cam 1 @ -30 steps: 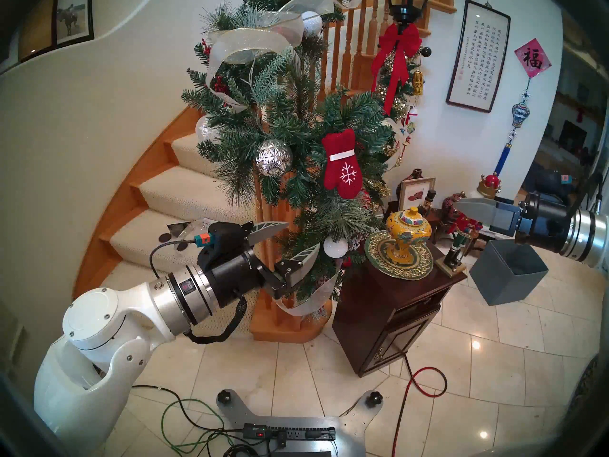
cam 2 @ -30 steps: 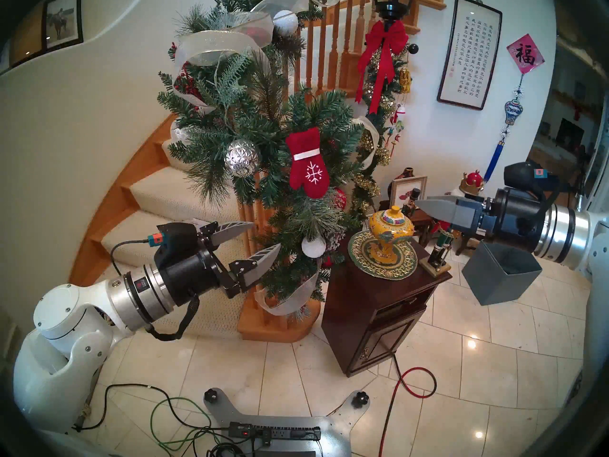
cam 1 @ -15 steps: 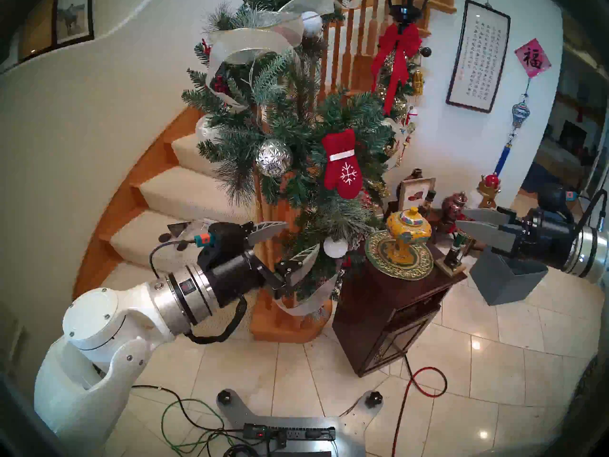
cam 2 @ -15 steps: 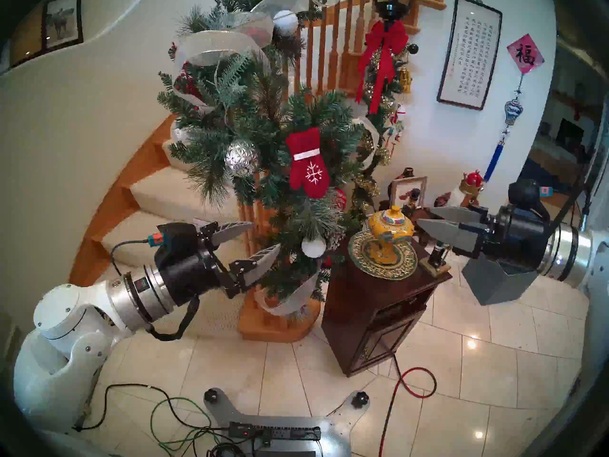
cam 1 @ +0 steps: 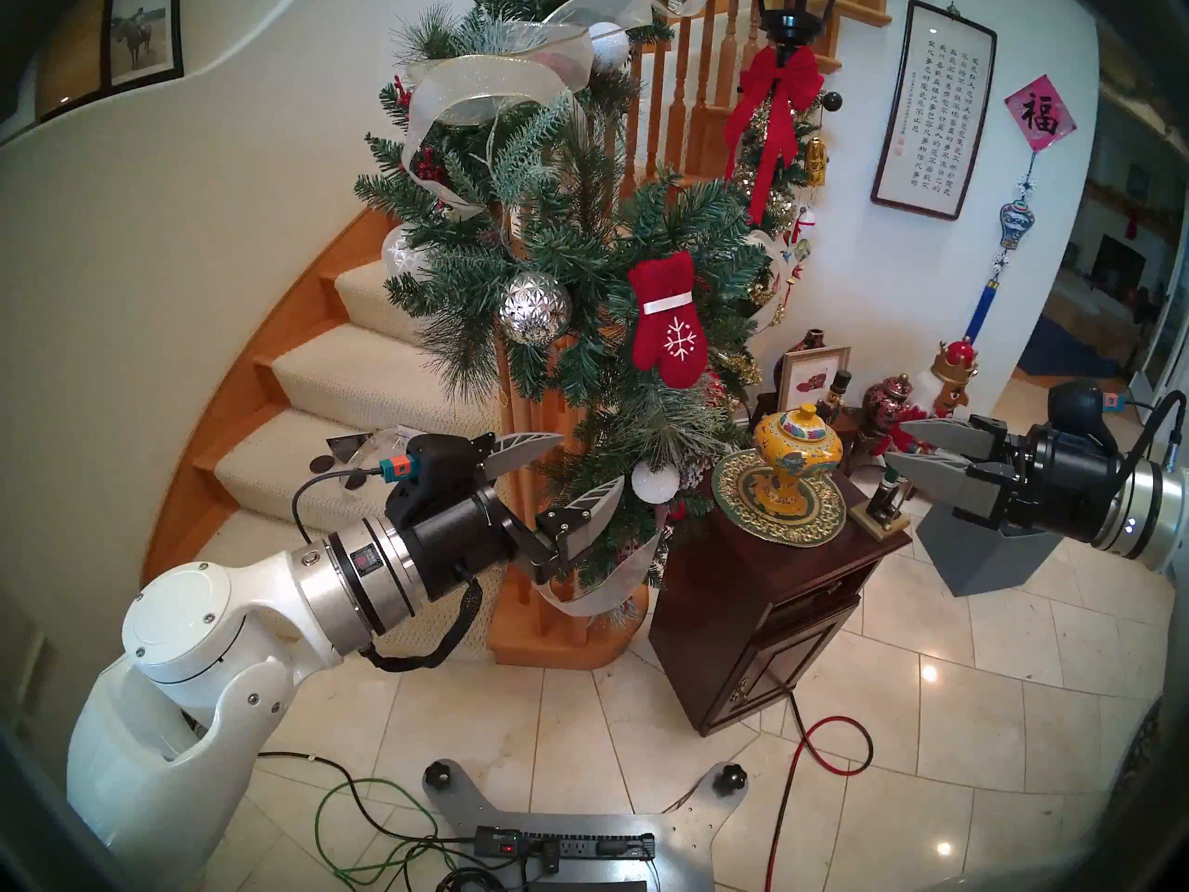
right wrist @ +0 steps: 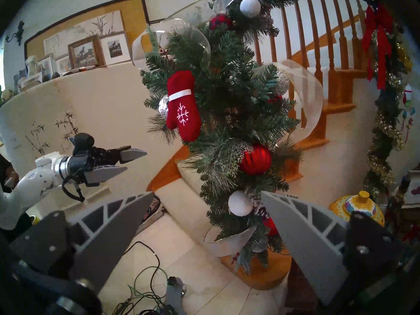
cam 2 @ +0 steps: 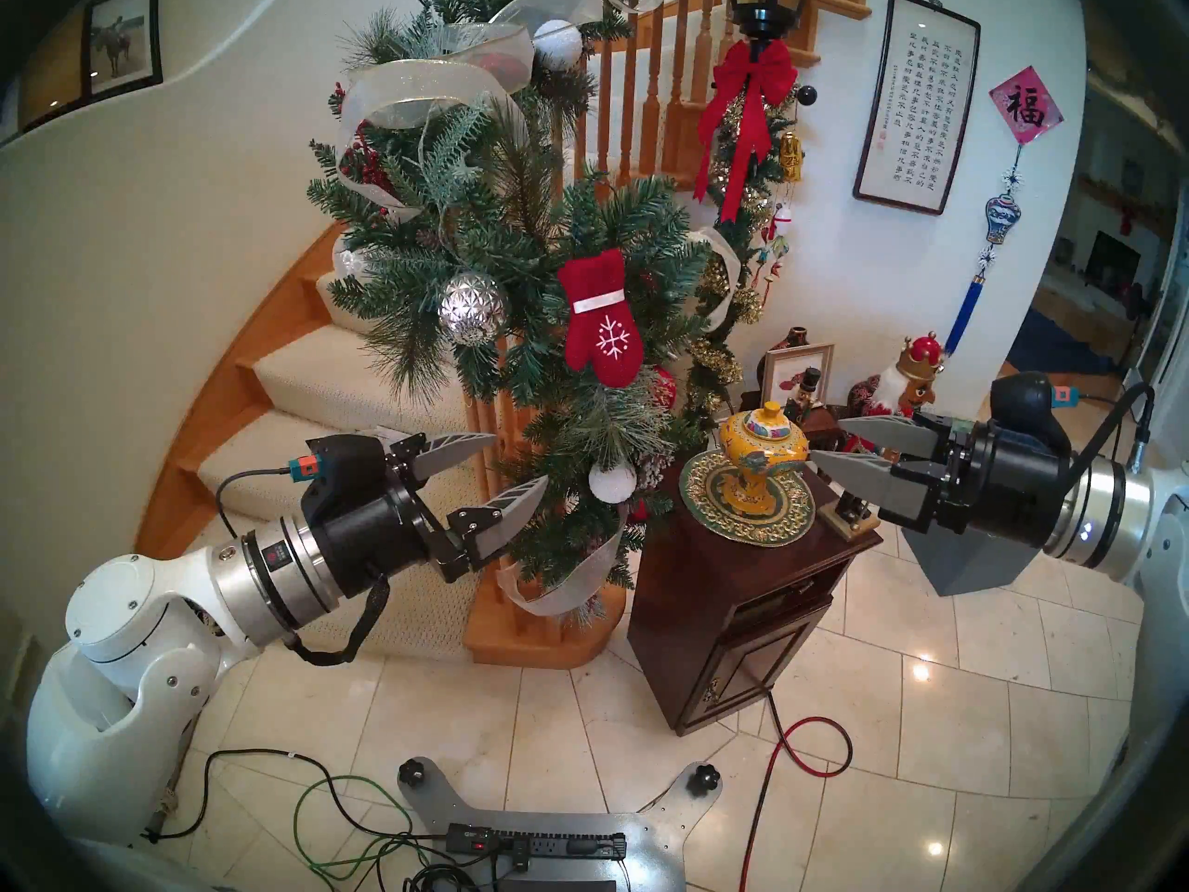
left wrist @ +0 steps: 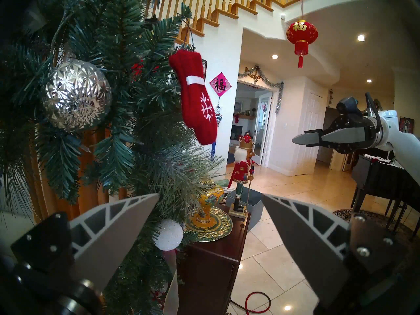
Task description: Hang the ornament onto the Christmas-tree-style decoration
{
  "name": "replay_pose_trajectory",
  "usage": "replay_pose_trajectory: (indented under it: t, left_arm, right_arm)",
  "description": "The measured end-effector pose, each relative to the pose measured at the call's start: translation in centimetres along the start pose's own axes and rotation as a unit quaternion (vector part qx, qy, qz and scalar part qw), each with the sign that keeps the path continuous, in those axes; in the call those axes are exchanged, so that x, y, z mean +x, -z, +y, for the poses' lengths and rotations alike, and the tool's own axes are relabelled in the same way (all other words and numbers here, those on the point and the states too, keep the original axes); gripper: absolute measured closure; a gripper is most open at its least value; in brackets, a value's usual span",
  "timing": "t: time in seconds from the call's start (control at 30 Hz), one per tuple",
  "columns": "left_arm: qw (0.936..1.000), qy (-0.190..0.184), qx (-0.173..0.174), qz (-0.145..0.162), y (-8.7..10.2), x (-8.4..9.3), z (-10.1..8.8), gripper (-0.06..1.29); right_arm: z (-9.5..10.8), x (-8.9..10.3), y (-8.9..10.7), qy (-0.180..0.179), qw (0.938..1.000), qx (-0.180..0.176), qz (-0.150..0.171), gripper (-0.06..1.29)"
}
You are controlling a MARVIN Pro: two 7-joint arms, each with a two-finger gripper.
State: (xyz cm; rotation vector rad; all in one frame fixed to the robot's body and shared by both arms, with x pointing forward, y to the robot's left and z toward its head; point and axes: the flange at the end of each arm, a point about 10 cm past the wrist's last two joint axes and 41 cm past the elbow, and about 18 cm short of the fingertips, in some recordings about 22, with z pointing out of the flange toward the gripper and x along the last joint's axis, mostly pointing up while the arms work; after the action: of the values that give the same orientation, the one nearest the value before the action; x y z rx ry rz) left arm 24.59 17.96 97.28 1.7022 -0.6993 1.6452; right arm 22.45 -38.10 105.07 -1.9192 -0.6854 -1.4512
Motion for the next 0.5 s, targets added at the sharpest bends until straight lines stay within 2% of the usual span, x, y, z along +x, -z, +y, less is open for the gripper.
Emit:
replay_pose_trajectory:
  t: [0.2,0.5]
  left_arm:
    - [1.0,0.0,0.0,0.0,0.0,0.0,0.0,0.0]
    - [1.0,0.0,0.0,0.0,0.0,0.0,0.0,0.0]
  right_arm:
    - [0.1,-1.1,-0.8,0.022,0.9997,-0.01,-0.002,0.01]
    - [0.2,-2.7,-1.8,0.05,0.9984,-0.018,0.02,0.01]
